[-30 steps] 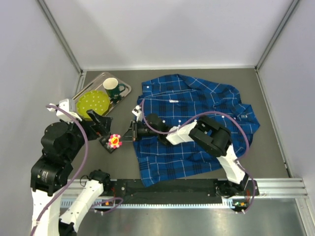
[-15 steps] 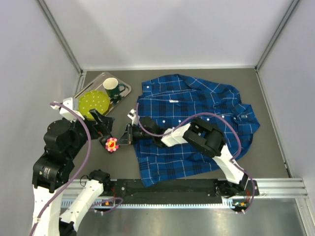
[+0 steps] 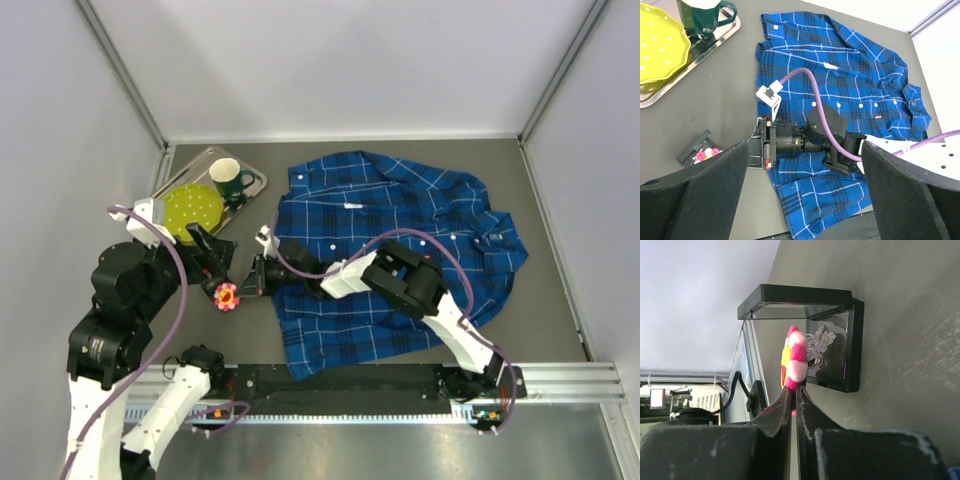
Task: Remove the brooch from the garment
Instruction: Place the brooch in the brooch box, then reset both arms
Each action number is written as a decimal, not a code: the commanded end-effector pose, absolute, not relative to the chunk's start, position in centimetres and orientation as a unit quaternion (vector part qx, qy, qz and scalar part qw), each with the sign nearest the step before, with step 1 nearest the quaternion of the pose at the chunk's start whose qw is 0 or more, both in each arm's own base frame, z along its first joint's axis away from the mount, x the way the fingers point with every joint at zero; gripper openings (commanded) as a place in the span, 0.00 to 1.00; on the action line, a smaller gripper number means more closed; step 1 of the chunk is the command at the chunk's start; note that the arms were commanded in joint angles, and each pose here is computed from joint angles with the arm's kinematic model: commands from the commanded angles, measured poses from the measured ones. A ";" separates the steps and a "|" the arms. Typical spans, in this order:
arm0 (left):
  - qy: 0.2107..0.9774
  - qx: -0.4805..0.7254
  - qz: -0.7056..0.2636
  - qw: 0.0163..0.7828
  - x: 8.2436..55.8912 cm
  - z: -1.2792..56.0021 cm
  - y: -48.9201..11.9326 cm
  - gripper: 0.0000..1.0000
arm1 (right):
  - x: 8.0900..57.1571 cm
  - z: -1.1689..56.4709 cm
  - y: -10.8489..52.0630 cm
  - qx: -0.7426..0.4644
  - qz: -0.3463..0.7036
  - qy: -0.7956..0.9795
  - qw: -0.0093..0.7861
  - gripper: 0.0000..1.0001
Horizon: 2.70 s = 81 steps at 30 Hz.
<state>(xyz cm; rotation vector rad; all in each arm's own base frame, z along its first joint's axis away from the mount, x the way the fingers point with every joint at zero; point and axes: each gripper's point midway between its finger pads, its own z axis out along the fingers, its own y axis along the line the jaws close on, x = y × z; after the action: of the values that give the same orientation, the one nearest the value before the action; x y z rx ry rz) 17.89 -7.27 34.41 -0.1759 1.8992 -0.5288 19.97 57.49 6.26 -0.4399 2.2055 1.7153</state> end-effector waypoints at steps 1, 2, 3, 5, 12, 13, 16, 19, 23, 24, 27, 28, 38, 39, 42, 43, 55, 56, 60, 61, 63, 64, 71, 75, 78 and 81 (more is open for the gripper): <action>0.795 -0.064 -0.230 0.558 18.6 34.9 -7.7 0.98 | 19.9 8.2 58.9 -0.167 0.620 0.747 0.173 0.00; 0.795 -0.063 -0.231 0.557 18.6 34.9 -7.8 0.98 | 19.8 8.0 58.9 -0.167 0.619 0.748 0.170 0.00; 0.795 -0.064 -0.231 0.557 18.6 34.8 -7.8 0.98 | 19.8 8.1 59.0 -0.168 0.621 0.747 0.171 0.00; 0.795 -0.062 -0.234 0.556 18.6 34.8 -7.9 0.98 | 19.9 7.8 59.1 -0.166 0.619 0.748 0.170 0.00; 0.797 -0.061 -0.234 0.553 18.7 34.5 -8.0 0.98 | 20.1 7.5 59.4 -0.166 0.617 0.751 0.168 0.00; 0.797 -0.062 -0.233 0.554 18.7 34.6 -7.9 0.98 | 20.0 7.6 59.5 -0.167 0.618 0.749 0.168 0.00; 0.797 -0.061 -0.234 0.553 18.7 34.5 -7.9 0.98 | 20.2 7.1 59.4 -0.164 0.615 0.753 0.167 0.00; 0.798 -0.060 -0.235 0.552 18.7 34.4 -8.0 0.98 | 20.4 6.9 59.4 -0.162 0.615 0.754 0.163 0.00; 0.800 -0.060 -0.235 0.549 18.7 34.2 -8.1 0.97 | 20.6 6.7 59.4 -0.160 0.613 0.756 0.164 0.00; 0.799 -0.060 -0.236 0.549 18.7 34.2 -8.1 0.98 | 20.7 6.7 59.4 -0.159 0.613 0.756 0.164 0.00; 0.799 -0.060 -0.236 0.550 18.7 34.2 -8.1 0.97 | 20.8 6.2 59.5 -0.158 0.610 0.760 0.161 0.02; 0.800 -0.060 -0.237 0.548 18.8 34.1 -8.1 0.98 | 20.8 6.1 59.5 -0.158 0.609 0.761 0.160 0.03; 0.799 -0.059 -0.243 0.547 18.8 34.0 -8.4 0.98 | 21.1 5.8 59.2 -0.159 0.600 0.766 0.167 0.19; 0.799 -0.058 -0.243 0.547 18.8 34.1 -8.4 0.97 | 21.1 5.7 59.1 -0.160 0.599 0.767 0.166 0.21; 0.800 -0.057 -0.244 0.546 18.8 34.0 -8.5 0.98 | 21.1 6.0 58.9 -0.162 0.599 0.766 0.169 0.25; 0.800 -0.057 -0.244 0.546 18.8 33.9 -8.4 0.97 | 21.1 6.4 58.9 -0.163 0.600 0.764 0.173 0.26; 0.802 -0.056 -0.247 0.541 18.8 33.5 -8.6 0.97 | 20.9 8.4 58.0 -0.175 0.603 0.755 0.191 0.38; 0.802 -0.058 -0.248 0.540 18.8 33.3 -8.6 0.97 | 21.0 8.3 57.9 -0.175 0.600 0.756 0.192 0.38; 0.803 -0.058 -0.249 0.539 18.8 33.2 -8.7 0.97 | 21.2 8.6 57.6 -0.178 0.592 0.760 0.201 0.39; 0.803 -0.058 -0.250 0.538 18.8 33.2 -8.7 0.97 | 21.3 8.9 57.6 -0.178 0.593 0.759 0.204 0.40; 0.803 -0.058 -0.250 0.537 18.9 33.1 -8.8 0.97 | 21.4 8.7 57.3 -0.175 0.590 0.762 0.203 0.40; 0.803 -0.057 -0.251 0.537 18.9 33.1 -8.8 0.97 | 21.6 8.9 57.2 -0.175 0.588 0.762 0.208 0.40; 0.803 -0.057 -0.252 0.536 19.0 33.0 -8.9 0.98 | 22.0 10.7 56.2 -0.181 0.578 0.761 0.231 0.44; 0.796 -0.055 -0.255 0.546 19.2 33.7 -8.9 0.99 | 22.2 13.3 54.1 -0.191 0.552 0.772 0.250 0.45; 0.789 -0.053 -0.267 0.551 19.8 34.1 -9.4 0.99 | 22.9 16.0 50.2 -0.196 0.495 0.797 0.285 0.45; 0.784 -0.051 -0.287 0.548 20.3 34.0 -10.2 0.99 | 23.1 17.5 44.7 -0.205 0.428 0.823 0.313 0.47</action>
<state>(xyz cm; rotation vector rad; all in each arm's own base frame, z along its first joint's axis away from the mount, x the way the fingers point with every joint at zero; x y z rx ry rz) 18.88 -8.91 32.70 -0.1397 1.9267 -0.6029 21.50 50.68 10.48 -0.5192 2.2740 1.3359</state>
